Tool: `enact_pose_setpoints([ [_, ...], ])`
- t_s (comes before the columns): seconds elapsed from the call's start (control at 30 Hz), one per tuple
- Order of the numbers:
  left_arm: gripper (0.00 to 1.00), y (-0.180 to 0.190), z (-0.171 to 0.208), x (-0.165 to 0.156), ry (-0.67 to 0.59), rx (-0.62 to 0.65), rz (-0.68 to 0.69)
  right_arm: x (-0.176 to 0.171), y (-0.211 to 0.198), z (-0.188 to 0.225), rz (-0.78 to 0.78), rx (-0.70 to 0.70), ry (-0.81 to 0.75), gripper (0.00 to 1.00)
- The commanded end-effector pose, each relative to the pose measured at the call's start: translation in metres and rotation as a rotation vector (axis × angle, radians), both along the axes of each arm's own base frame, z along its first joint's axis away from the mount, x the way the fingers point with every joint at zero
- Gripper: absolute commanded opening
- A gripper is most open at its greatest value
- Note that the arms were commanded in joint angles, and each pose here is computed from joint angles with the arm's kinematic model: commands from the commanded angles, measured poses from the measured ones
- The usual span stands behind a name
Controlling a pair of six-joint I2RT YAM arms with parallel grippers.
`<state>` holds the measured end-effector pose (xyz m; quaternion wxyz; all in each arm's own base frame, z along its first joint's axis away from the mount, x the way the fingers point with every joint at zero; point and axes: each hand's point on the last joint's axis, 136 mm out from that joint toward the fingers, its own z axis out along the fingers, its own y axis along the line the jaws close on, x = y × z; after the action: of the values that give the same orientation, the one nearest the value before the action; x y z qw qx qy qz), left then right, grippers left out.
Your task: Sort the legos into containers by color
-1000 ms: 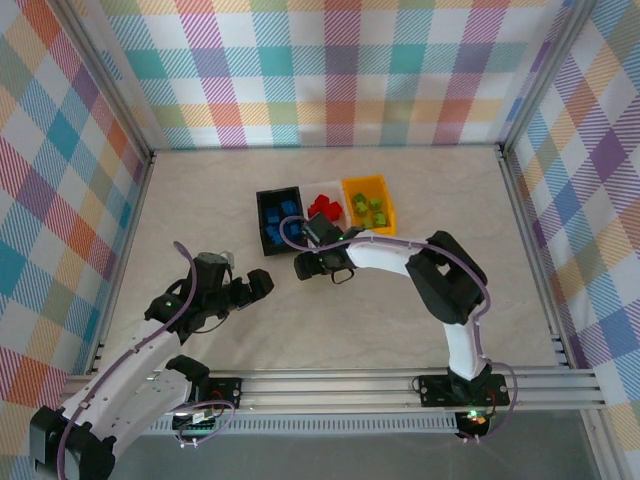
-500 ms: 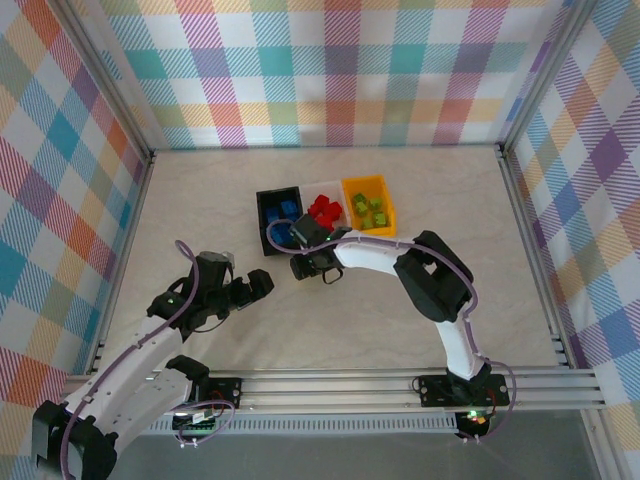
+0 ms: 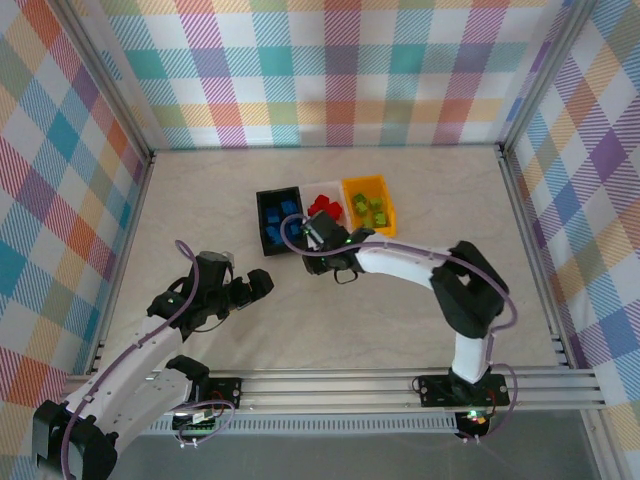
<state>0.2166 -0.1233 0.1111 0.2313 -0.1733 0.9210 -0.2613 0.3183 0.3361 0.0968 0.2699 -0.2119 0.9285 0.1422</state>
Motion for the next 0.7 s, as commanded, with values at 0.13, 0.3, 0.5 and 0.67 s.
enact_pose_setpoints([
  [0.13, 1.0, 0.001, 0.015, 0.009, -0.049, -0.017, 0.019, 0.077, -0.088, 0.06, -0.264, 0.08, -0.103, 0.32],
  [0.3, 1.0, 0.003, 0.019, 0.009, -0.057, -0.02, 0.03, 0.123, -0.117, 0.045, -0.371, 0.08, -0.053, 0.33],
  [0.5, 1.0, 0.006, 0.022, 0.01, -0.069, -0.012, 0.043, 0.152, -0.13, 0.019, -0.454, 0.084, 0.014, 0.42],
  [0.67, 1.0, 0.008, 0.032, 0.014, -0.091, -0.001, 0.051, 0.158, -0.125, 0.045, -0.437, 0.145, -0.043, 0.67],
])
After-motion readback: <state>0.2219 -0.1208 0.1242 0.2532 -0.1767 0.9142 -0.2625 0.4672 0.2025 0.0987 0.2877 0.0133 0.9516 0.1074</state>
